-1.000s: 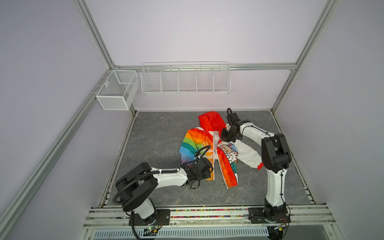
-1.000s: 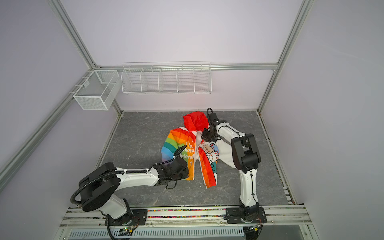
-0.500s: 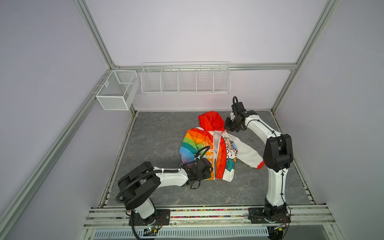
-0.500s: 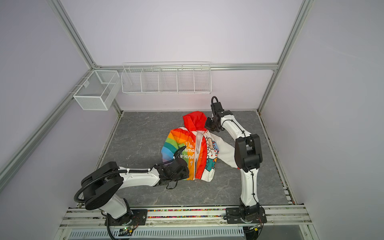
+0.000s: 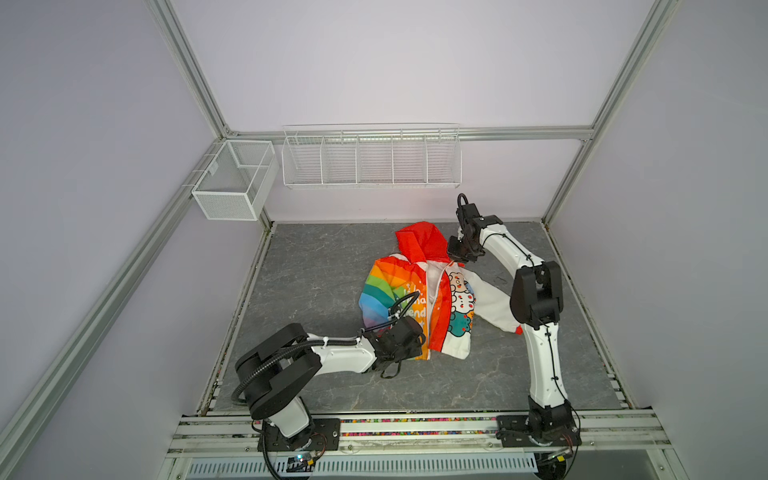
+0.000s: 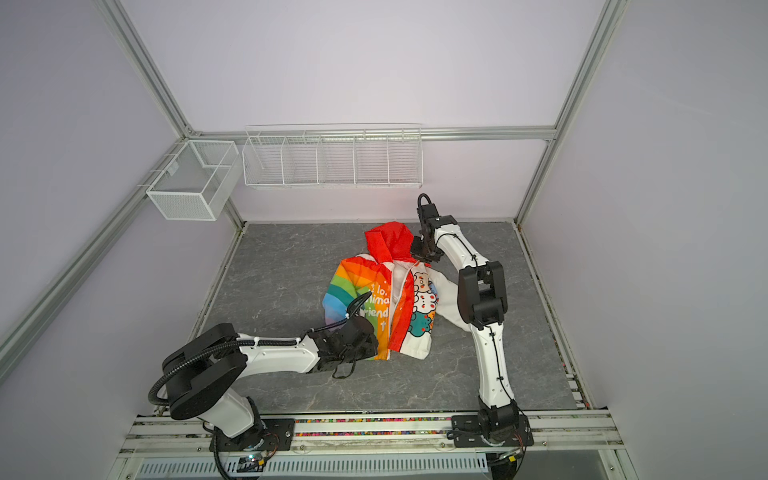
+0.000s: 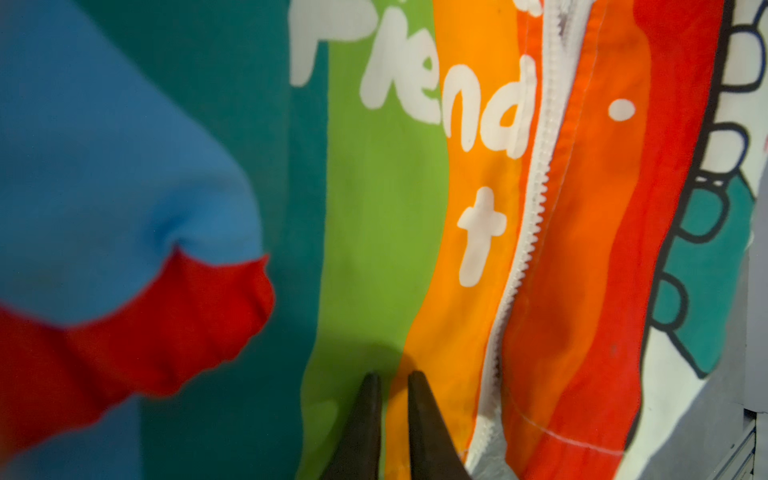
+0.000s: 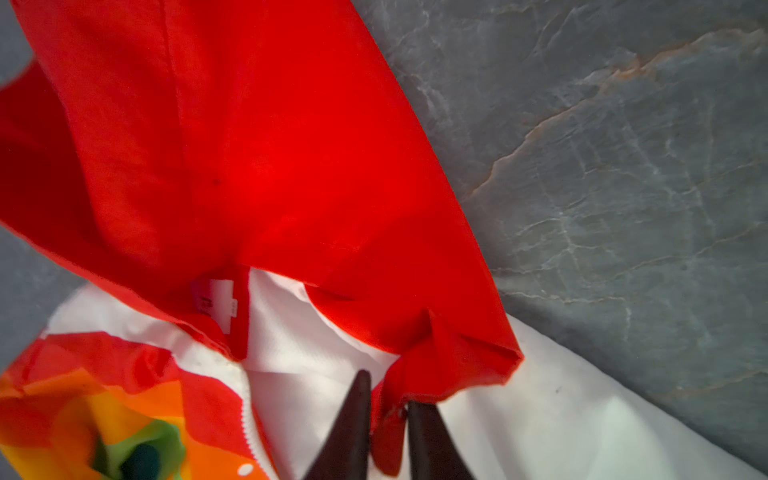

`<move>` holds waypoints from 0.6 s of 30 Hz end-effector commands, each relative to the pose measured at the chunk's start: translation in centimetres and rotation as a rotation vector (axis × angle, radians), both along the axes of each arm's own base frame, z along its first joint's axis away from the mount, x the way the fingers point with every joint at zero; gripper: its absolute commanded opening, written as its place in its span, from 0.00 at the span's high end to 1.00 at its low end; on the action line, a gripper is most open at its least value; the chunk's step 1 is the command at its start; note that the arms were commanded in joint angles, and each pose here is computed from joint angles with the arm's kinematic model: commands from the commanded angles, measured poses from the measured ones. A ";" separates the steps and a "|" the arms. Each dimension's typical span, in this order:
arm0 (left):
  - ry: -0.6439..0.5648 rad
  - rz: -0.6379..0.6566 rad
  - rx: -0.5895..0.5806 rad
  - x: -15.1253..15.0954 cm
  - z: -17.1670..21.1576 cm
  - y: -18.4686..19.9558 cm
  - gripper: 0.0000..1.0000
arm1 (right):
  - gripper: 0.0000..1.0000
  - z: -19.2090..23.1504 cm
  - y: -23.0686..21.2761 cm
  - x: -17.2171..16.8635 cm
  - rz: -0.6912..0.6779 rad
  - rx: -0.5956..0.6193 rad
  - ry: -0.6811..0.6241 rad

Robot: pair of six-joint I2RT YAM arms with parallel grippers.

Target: Zip up the jacket

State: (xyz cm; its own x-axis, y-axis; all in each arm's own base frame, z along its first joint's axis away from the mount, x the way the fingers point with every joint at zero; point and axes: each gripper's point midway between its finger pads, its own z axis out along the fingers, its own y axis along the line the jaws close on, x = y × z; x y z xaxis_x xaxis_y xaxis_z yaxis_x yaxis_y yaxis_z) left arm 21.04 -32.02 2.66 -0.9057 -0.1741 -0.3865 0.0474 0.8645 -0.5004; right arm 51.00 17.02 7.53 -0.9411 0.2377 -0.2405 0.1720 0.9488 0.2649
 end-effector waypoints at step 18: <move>-0.032 -0.018 0.008 0.4 2.9 0.3 0.79 | 0.28 5.8 -2.6 -16.9 0.103 0.034 -0.075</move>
